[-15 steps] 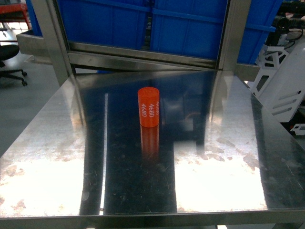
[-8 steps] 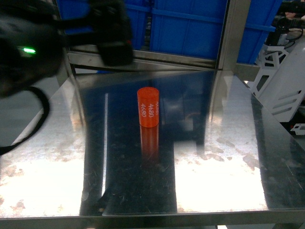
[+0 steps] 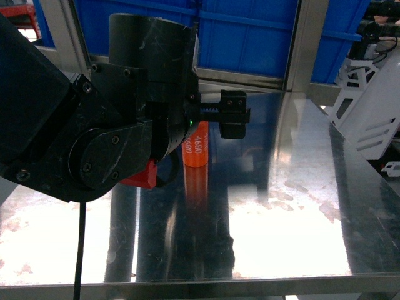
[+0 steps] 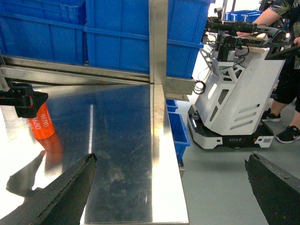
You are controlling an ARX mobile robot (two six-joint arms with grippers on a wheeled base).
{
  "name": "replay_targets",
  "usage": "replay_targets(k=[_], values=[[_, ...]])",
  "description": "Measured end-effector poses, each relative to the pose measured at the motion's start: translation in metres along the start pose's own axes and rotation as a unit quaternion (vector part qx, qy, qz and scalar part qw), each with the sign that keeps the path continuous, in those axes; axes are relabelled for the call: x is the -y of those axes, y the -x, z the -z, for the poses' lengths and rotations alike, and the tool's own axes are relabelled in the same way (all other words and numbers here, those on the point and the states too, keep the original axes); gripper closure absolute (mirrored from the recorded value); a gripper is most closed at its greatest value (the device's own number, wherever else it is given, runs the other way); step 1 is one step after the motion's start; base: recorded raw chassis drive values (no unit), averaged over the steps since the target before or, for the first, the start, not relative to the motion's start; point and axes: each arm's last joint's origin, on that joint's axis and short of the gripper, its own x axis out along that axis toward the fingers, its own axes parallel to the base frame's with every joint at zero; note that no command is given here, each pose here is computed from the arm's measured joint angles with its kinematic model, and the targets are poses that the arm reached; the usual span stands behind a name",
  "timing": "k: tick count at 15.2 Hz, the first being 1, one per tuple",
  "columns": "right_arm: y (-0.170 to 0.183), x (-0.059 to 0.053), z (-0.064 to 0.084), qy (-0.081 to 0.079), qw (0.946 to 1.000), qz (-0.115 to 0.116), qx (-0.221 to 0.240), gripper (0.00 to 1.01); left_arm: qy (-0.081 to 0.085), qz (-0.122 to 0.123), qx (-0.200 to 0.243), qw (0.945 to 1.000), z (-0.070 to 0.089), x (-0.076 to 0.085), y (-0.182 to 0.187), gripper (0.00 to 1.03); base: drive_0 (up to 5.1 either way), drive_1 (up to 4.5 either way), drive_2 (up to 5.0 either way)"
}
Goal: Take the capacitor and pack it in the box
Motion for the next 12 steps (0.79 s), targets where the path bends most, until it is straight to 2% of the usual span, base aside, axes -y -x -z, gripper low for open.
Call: replay_targets(k=[4, 7, 11, 12], values=[[0.000, 0.000, 0.000, 0.000, 1.0000, 0.000, 0.000, 0.03, 0.001, -0.014, -0.026, 0.9996, 0.013, -0.011, -0.018, 0.05, 0.0, 0.00, 0.0], [0.000, 0.000, 0.000, 0.000, 1.0000, 0.000, 0.000, 0.03, 0.005, -0.006, -0.062, 0.9981, 0.035, -0.010, -0.033, 0.05, 0.0, 0.00, 0.0], [0.000, 0.000, 0.000, 0.000, 1.0000, 0.000, 0.000, 0.03, 0.008, -0.007, -0.073, 0.9972, 0.049, -0.009, -0.056, 0.06, 0.0, 0.00, 0.0], [0.000, 0.000, 0.000, 0.000, 1.0000, 0.000, 0.000, 0.03, 0.011, -0.007, -0.073, 0.9973, 0.050, -0.010, -0.059, 0.20, 0.0, 0.00, 0.0]])
